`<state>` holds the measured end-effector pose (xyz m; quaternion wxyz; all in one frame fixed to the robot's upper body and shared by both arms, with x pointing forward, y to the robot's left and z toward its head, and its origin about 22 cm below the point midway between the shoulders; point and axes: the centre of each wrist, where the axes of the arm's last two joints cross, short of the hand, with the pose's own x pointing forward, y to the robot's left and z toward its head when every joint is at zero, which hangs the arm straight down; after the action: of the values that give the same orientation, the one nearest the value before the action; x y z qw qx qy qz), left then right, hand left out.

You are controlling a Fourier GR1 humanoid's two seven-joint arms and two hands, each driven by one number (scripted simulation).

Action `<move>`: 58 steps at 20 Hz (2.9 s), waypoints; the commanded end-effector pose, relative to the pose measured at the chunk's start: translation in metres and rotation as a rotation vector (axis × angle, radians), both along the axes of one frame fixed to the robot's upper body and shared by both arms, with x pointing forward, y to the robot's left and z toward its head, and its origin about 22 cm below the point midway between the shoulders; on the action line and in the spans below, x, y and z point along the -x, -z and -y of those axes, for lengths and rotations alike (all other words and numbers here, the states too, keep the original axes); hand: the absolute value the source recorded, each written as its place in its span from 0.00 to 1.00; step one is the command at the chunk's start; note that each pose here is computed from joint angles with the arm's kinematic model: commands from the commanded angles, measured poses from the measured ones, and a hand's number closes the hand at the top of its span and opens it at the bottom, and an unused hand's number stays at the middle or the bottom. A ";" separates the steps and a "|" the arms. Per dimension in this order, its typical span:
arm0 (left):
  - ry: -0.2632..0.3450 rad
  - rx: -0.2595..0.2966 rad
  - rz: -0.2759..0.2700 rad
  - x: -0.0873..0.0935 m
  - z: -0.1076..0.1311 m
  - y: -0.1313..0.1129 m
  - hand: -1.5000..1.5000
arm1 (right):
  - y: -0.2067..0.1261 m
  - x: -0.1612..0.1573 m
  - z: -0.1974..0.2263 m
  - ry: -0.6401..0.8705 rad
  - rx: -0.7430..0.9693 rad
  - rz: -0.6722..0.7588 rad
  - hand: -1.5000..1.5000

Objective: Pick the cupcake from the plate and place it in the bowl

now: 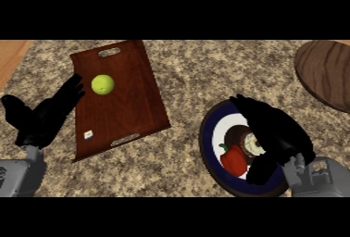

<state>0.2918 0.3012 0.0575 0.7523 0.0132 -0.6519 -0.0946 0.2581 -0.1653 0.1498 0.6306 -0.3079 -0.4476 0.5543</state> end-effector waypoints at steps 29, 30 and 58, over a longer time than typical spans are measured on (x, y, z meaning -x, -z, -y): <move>0.009 -0.022 0.001 0.002 0.007 0.000 0.50 | 0.090 -0.057 0.024 0.096 0.082 -0.134 0.00; -0.008 -0.011 0.011 -0.010 0.004 -0.009 0.50 | 0.076 -0.045 0.015 0.106 0.090 -0.141 0.00; -0.023 0.014 -0.007 0.007 0.000 0.003 0.50 | 0.086 -0.027 0.094 -0.006 0.030 0.104 1.00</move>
<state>0.2864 0.2961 0.0622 0.7532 0.0175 -0.6510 -0.0923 0.3020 -0.2045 0.0577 0.6091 -0.3298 -0.4575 0.5576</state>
